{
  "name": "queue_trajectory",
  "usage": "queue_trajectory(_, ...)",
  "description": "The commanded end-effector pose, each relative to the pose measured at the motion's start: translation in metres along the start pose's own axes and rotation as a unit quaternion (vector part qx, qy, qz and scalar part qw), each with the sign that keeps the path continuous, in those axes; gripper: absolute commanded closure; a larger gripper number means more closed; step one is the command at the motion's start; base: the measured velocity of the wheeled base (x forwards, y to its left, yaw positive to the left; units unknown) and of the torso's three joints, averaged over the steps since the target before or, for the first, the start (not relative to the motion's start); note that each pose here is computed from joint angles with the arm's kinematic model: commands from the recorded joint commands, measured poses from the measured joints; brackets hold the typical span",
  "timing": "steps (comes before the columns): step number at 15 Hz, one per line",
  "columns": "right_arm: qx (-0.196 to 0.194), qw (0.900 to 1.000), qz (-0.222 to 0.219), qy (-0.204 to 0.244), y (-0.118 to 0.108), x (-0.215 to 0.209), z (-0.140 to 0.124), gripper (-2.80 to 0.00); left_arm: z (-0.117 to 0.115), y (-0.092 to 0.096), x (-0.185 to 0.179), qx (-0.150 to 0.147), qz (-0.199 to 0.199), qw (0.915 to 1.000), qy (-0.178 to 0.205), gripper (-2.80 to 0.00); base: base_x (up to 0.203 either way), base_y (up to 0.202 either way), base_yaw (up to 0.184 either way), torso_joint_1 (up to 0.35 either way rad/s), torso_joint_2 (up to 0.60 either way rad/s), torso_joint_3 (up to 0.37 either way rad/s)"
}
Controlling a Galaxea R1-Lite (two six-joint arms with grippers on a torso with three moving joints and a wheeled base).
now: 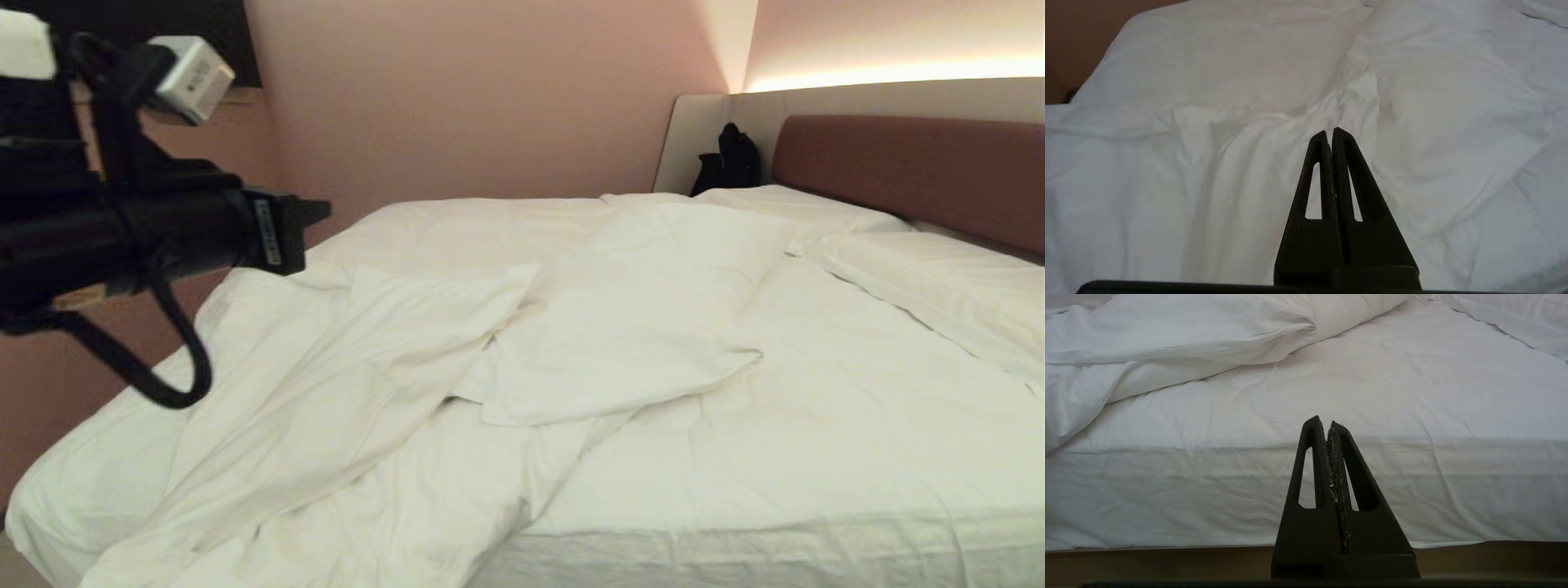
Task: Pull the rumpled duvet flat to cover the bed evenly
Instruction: Flatten the corners of the folded blanket
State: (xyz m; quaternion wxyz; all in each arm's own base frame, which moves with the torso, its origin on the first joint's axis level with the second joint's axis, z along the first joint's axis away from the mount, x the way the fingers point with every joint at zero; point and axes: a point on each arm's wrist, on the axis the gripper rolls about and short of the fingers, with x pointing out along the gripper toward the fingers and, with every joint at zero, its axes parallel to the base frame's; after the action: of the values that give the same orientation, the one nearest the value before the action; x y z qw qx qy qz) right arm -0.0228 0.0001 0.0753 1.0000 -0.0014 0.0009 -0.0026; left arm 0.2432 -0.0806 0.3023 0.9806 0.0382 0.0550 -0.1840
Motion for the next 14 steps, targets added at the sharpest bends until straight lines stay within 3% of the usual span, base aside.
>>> queue_trajectory(1,0.0,1.0,0.0,0.001,0.0,0.0,0.0,0.0,-0.016,0.0,0.066,0.0,-0.009,0.9996,0.028,0.0,0.0,0.0,0.0,0.0,0.0,0.0)
queue_trajectory(6,0.0,1.0,0.0,0.001,0.0,0.0,0.0,0.0,-0.04,0.001,0.15,-0.001,-0.013,0.9987,0.049,0.0,0.0,0.0,0.0,0.0,0.0,0.0)
queue_trajectory(14,0.0,1.0,0.0,0.001,0.0,0.0,0.0,0.0,-0.063,-0.01,0.229,0.007,-0.026,0.9981,0.056,0.0,0.0,0.0,0.0,0.0,0.0,0.0)
